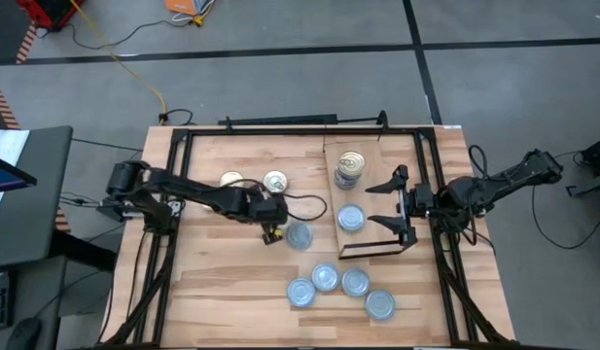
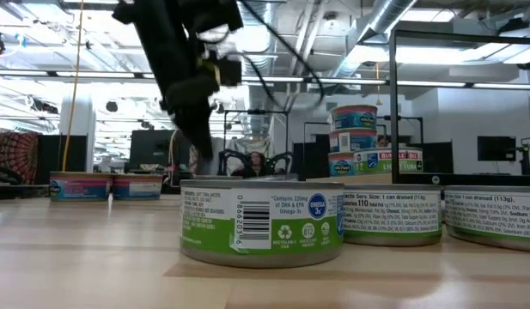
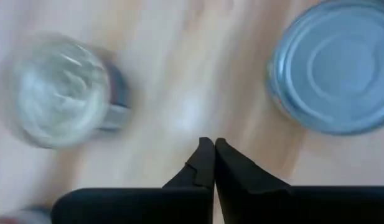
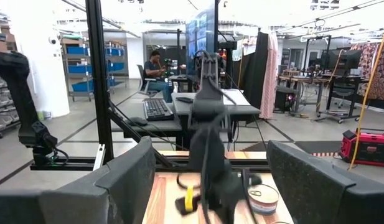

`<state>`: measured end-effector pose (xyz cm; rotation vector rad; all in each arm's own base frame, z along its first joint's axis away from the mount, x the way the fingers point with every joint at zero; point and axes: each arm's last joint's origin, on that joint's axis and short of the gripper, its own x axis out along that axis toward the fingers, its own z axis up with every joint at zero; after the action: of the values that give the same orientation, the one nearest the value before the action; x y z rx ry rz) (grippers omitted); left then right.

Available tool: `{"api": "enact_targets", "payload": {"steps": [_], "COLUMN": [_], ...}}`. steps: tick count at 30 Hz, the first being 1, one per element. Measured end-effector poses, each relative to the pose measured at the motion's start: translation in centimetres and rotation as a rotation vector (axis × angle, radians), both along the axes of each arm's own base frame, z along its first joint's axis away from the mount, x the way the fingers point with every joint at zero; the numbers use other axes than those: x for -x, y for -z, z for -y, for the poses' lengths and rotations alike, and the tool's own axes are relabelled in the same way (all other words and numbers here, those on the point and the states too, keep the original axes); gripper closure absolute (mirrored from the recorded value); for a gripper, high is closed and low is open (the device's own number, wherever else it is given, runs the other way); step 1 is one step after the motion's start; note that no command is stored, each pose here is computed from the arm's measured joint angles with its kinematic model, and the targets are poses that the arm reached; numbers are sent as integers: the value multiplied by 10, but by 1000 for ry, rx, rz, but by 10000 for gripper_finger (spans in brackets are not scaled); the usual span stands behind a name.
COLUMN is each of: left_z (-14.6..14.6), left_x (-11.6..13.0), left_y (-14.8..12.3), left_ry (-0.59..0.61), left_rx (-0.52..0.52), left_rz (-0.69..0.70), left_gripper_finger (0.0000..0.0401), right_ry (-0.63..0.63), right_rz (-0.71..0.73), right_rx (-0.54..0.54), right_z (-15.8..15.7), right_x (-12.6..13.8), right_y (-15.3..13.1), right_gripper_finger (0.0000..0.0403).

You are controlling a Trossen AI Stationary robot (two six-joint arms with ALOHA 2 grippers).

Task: Stack canned seafood by type on shelf
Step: Stack the green tuna can on top of the other green tuna can on the shelf

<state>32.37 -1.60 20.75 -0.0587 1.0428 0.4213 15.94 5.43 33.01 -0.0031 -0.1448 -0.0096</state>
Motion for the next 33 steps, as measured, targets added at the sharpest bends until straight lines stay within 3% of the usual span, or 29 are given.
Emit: {"api": "enact_targets", "payload": {"steps": [5,8,19,22,28,33], "left_z": [12,29,93,98,90,77], "left_x": [3,0,-15,-15,-20,-22], "left_y": [-25,-22,19,21,20,26], "left_ry": [33,114,548,666,706,833], "left_rx": [-12,-21,-494,-506,-520,-469], "left_rz": [138,146,20,-9,-14,-45], "left_gripper_finger": [393,367,242,232,238,254], "right_ry": [1,1,2,3,3,2], "right_rz": [4,6,7,7,9,10], "right_rx": [3,2,6,12,11,11], "right_z": [0,0,0,0,0,0], "right_x": [0,0,0,0,0,0], "right_y": [0,-1,-1,-1,-1,-1], "right_gripper_finger": [74,74,74,74,74,74]}}
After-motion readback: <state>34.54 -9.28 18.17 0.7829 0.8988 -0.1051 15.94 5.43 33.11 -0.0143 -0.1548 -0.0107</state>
